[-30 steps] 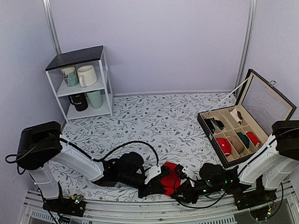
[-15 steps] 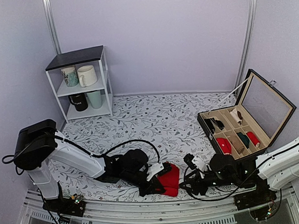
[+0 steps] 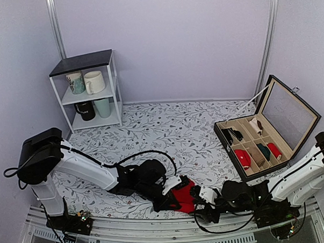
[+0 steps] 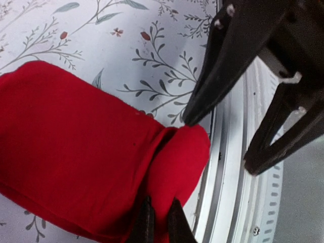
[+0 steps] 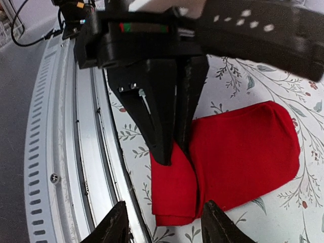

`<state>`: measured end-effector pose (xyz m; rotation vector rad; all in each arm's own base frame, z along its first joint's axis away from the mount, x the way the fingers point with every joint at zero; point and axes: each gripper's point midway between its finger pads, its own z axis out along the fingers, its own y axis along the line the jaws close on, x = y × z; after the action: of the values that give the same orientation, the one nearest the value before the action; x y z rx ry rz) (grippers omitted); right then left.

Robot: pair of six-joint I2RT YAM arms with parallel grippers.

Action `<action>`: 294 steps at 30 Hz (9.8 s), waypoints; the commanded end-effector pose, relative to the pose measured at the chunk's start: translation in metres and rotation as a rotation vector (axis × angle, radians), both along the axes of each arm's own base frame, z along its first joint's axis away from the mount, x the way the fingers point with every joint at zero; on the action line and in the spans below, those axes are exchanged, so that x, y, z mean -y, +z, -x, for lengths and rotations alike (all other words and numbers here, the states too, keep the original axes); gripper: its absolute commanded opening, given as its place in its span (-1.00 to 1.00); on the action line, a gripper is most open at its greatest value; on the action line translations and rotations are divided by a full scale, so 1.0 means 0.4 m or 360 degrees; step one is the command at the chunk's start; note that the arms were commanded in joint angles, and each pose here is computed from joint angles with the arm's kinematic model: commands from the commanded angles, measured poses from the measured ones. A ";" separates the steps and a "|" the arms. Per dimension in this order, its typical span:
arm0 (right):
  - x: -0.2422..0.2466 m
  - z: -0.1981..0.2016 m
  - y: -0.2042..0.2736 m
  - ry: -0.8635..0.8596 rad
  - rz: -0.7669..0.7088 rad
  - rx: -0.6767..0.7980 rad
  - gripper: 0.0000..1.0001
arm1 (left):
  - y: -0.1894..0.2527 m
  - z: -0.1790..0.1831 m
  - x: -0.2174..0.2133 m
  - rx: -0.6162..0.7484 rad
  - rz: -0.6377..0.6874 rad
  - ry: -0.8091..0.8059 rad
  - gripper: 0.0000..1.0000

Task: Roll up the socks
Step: Roll a pair of socks at the center of the board.

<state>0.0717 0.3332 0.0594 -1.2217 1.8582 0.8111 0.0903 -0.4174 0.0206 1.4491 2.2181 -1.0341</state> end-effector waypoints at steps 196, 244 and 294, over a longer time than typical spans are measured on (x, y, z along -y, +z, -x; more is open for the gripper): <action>-0.090 -0.063 -0.055 0.0168 0.0176 0.0353 0.06 | -0.239 0.092 -0.195 -0.0134 -0.0292 0.0016 -1.00; 0.034 0.046 -0.280 -0.0009 0.0411 -0.1219 -0.76 | 0.093 0.041 -0.124 0.1012 0.0386 -0.0077 0.38; -0.015 -0.063 0.064 0.0085 -0.0128 0.0300 0.04 | -0.134 0.051 -0.209 0.0099 0.0007 0.0140 -1.00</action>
<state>0.0834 0.3337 0.0725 -1.2218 1.8267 0.9554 0.0864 -0.3761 0.0218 1.2986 1.9432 -0.9978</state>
